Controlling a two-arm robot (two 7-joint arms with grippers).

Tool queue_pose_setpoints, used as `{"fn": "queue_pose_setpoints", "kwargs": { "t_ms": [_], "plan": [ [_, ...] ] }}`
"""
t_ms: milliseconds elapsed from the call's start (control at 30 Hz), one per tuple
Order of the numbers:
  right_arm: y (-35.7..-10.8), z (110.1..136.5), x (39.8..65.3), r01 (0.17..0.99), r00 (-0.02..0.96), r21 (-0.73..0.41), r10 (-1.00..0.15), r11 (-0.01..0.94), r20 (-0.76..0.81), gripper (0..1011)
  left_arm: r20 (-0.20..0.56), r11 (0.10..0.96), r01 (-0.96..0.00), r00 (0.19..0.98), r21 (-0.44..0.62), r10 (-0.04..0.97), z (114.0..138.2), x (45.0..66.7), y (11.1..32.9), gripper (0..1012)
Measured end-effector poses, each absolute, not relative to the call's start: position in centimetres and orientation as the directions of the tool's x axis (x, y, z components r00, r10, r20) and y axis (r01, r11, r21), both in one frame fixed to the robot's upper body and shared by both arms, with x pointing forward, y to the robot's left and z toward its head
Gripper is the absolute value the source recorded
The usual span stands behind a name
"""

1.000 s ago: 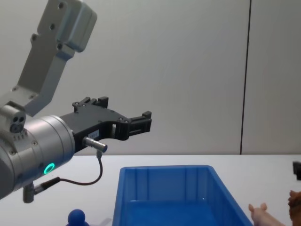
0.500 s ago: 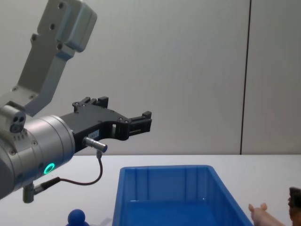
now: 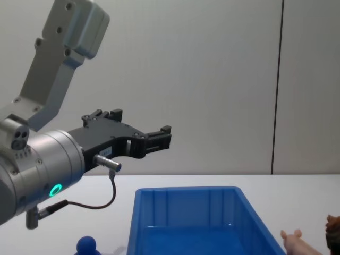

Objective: Pick up the two dolls from the table and place them into the box.

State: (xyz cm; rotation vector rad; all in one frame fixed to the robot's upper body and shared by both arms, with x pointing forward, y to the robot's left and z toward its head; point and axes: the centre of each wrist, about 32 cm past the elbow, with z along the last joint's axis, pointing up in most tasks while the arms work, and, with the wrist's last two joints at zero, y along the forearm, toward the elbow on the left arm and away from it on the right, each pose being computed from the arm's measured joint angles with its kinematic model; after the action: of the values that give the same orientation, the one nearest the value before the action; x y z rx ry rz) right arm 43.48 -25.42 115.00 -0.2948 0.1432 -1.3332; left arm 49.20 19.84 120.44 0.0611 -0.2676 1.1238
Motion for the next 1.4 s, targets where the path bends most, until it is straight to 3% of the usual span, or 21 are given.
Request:
{"fn": "queue_pose_setpoints", "kwargs": {
  "t_ms": [667,767,1033,1400],
  "plan": [
    [-25.4,113.6,43.6,0.915,0.248,-0.341,-0.967,0.215,0.054,1001,0.242,0.434,-0.897,0.404,-0.086,0.882,120.4,49.2,19.8,1002],
    [-25.4,113.5,43.7,0.914,0.247,-0.345,-0.968,0.214,0.053,960,0.243,0.434,-0.897,0.404,-0.086,0.882,120.4,49.2,19.8,1002],
    [-25.4,113.4,43.7,0.916,0.238,-0.345,-0.969,0.205,0.057,764,0.242,0.434,-0.897,0.404,-0.086,0.882,120.4,49.2,19.8,1002],
    [-25.5,113.6,43.6,0.923,0.228,-0.331,-0.971,0.194,0.067,417,0.242,0.434,-0.897,0.404,-0.086,0.882,120.4,49.2,19.8,1002]
  ]
}}
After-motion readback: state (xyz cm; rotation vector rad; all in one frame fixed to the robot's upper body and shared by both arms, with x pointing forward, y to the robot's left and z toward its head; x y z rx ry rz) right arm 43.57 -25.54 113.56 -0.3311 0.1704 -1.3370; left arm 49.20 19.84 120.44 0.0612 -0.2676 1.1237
